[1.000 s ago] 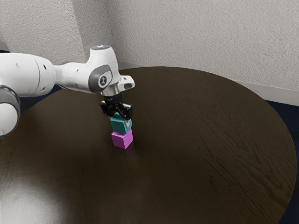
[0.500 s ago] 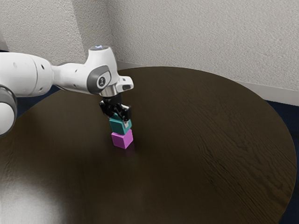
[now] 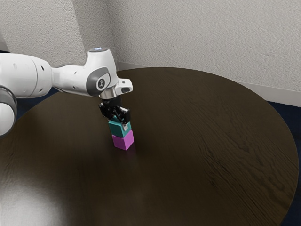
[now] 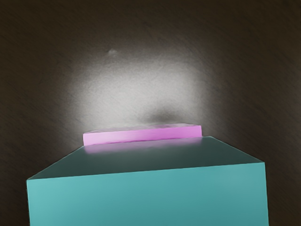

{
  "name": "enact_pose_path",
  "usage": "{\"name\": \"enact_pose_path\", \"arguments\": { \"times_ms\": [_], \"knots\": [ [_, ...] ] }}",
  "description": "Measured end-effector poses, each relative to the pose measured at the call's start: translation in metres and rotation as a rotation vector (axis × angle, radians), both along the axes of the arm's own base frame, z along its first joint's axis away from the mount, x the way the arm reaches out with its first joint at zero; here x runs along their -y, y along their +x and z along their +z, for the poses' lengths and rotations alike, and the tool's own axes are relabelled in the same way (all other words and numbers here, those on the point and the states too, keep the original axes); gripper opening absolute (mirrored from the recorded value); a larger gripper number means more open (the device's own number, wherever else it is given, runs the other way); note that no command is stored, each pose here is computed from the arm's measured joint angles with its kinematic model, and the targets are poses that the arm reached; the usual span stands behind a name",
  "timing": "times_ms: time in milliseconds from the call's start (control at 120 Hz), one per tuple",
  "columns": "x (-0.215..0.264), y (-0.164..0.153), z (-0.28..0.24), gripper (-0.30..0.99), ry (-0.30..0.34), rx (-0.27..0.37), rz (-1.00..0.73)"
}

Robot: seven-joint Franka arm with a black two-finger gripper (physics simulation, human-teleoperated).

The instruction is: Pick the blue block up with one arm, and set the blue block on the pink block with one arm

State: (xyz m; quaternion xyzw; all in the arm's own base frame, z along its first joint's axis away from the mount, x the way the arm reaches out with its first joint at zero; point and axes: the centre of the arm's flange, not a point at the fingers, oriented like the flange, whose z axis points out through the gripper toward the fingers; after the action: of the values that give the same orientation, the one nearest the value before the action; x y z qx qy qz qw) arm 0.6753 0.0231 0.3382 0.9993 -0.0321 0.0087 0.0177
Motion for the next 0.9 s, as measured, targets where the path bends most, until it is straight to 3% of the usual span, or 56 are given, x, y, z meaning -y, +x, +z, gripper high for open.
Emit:
{"name": "enact_pose_path", "arguments": {
  "times_ms": [900],
  "knots": [
    [-0.0044, 0.0031, -0.0021, 0.38, -0.009, 0.005, -0.009]
  ]
}}
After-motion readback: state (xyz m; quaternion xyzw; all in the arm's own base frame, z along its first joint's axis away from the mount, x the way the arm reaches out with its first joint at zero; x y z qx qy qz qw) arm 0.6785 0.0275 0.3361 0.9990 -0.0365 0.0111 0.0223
